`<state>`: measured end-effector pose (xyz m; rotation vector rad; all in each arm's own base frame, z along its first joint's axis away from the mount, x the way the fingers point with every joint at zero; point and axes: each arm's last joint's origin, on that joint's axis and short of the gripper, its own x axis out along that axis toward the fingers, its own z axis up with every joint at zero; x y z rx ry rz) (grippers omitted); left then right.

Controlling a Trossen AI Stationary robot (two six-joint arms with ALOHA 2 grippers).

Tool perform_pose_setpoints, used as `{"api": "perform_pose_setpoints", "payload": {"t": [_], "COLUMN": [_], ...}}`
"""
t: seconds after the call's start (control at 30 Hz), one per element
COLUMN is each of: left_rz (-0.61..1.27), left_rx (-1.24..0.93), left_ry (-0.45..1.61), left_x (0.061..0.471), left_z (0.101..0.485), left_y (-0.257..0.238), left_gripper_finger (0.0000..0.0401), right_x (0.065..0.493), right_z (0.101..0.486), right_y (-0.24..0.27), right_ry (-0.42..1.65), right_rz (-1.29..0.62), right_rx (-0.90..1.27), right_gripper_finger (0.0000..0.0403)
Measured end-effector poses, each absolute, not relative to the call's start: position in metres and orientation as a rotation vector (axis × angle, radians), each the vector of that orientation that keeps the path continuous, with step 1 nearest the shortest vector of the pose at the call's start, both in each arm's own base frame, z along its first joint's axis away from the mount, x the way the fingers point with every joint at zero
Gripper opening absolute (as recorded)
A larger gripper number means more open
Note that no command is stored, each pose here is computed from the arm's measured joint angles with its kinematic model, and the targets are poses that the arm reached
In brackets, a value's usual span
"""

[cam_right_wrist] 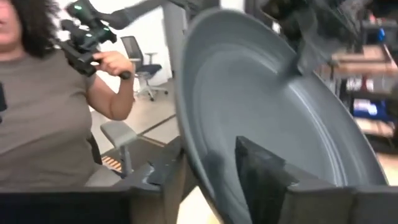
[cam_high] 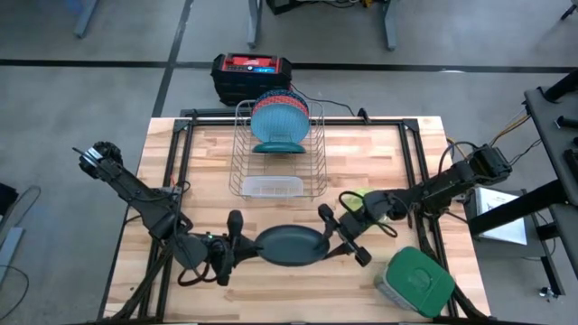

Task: Sort dishes
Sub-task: Put the black plate into the dish rack

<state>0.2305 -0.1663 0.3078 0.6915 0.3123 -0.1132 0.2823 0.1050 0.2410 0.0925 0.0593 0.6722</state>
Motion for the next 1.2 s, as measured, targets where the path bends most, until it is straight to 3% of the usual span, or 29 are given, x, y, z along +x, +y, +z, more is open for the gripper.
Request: {"api": "perform_pose_setpoints", "payload": {"t": [0.3,0.6,0.8,0.93,1.2], "left_rz": [-0.112,-0.141,-0.060,-0.041,0.077], "left_rx": [0.702,0.822,0.909,1.095,1.296], "left_ry": [0.332,0.477,0.545,0.635,0.769], "left_x": [0.230,0.216,0.204,0.205,0.228], "left_z": [0.306,0.305,0.317,0.308,0.288], "left_y": [-0.165,-0.168,-0.170,-0.176,-0.198], "left_gripper_finger": [0.0037,0.0037,0.0031,0.0013,0.0002], "right_x": [0.280,0.268,0.262,0.264,0.268], "right_z": [0.237,0.245,0.245,0.244,0.256], "right_y": [0.102,0.094,0.086,0.074,0.070], "right_ry": [0.168,0.246,0.327,0.344,0.219], "right_rz": [0.645,0.583,0.371,0.200,0.184], "right_rx": [0.164,0.193,0.298,0.491,0.613], "right_gripper_finger": [0.0218,0.0269,0.0270,0.0254,0.0232]}}
